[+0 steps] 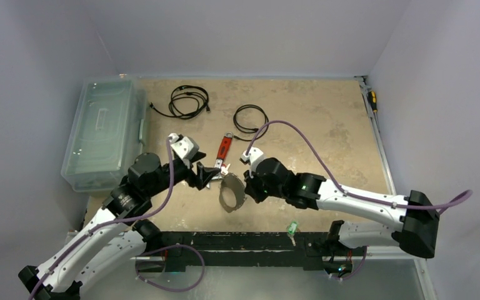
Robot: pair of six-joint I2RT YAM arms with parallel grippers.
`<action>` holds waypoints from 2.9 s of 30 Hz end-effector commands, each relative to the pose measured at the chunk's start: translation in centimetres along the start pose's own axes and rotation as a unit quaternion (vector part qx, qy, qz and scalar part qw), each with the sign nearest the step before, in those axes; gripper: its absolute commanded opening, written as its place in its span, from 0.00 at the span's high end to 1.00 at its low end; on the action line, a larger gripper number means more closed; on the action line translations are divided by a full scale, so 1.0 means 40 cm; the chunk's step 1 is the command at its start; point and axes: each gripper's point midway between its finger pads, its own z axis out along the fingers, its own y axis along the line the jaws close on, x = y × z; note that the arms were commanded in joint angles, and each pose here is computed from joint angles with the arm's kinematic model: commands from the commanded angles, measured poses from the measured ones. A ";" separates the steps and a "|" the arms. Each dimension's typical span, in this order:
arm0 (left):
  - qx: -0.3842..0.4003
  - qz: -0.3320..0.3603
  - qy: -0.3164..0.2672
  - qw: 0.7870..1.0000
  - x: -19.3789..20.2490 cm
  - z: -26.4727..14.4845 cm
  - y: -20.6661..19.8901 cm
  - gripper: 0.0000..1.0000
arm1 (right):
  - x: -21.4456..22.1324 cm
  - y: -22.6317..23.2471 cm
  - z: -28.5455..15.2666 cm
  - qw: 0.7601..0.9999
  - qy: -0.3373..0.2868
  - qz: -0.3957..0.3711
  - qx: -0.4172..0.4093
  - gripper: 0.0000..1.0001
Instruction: Put the keys on the keyring
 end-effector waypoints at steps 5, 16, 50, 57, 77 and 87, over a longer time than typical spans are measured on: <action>0.238 0.085 -0.110 0.961 -0.110 -0.075 -0.205 0.40 | -0.214 0.141 -0.147 0.976 -0.130 -0.119 -0.128 1.00; 0.353 0.108 -0.144 0.918 -0.124 -0.155 -0.300 0.46 | -0.228 0.280 -0.336 0.887 -0.203 -0.284 -0.303 1.00; 0.395 0.040 -0.127 0.909 -0.072 -0.116 -0.325 0.78 | -0.321 0.318 -0.374 0.878 -0.213 -0.298 -0.307 1.00; 0.389 0.041 -0.128 0.911 -0.070 -0.110 -0.321 0.76 | -0.324 0.321 -0.355 0.882 -0.203 -0.296 -0.305 1.00; 0.361 0.050 -0.135 0.922 -0.082 -0.114 -0.304 0.73 | -0.327 0.301 -0.334 0.894 -0.199 -0.289 -0.280 1.00; 0.384 0.044 -0.127 0.913 -0.069 -0.114 -0.318 0.78 | -0.339 0.333 -0.353 0.875 -0.214 -0.302 -0.311 1.00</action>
